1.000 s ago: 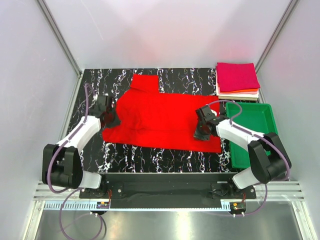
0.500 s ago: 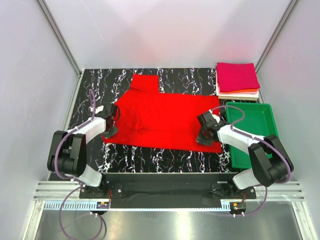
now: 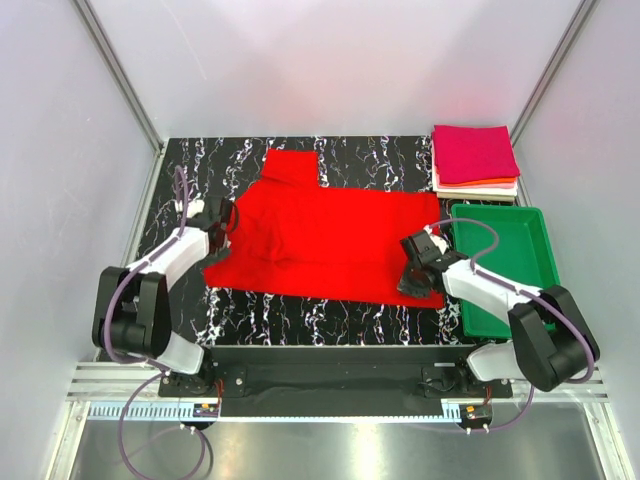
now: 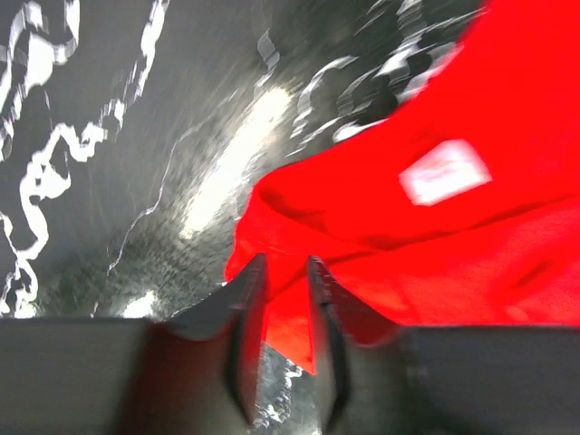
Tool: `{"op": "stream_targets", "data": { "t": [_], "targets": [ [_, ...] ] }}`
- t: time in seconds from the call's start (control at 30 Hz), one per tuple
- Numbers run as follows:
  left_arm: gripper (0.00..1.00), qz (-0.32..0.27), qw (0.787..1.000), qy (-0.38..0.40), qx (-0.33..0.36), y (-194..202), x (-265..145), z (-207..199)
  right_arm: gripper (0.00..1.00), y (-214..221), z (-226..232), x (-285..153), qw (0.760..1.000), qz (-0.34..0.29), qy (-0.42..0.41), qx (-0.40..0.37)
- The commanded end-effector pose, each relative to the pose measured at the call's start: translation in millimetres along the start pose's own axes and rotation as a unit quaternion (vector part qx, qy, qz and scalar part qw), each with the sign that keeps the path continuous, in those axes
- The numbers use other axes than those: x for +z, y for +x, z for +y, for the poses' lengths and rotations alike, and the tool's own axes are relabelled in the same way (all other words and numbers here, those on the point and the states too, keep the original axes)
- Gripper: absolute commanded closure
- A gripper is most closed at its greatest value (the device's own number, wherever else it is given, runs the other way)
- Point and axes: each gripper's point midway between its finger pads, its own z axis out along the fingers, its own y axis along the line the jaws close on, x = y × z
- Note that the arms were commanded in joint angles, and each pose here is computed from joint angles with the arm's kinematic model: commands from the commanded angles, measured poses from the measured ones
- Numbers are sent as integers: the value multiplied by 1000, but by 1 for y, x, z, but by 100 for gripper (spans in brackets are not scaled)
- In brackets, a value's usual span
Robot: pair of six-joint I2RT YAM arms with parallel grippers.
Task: Fold and stack the t-shirts
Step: Fold the tshirt
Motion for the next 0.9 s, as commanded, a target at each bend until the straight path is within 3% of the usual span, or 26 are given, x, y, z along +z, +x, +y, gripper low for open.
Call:
{"op": "stream_targets", "data": {
  "t": [0.0, 0.13, 0.23, 0.47, 0.87],
  "targets": [
    [66, -59, 994, 87, 6, -41, -41, -30, 94, -2, 3, -13, 1000, -7, -13, 3],
    [58, -30, 971, 234, 29, -23, -57, -79, 91, -9, 13, -22, 999, -14, -32, 7],
    [57, -13, 962, 270, 31, -10, -52, -94, 90, -13, 19, -27, 999, -18, -44, 4],
    [57, 23, 954, 292, 54, 6, -35, -114, 88, -20, 24, -39, 997, -36, -61, 5],
    [61, 41, 964, 255, 62, 12, -5, -118, 87, -29, 27, -51, 996, -56, -72, 8]
  ]
}}
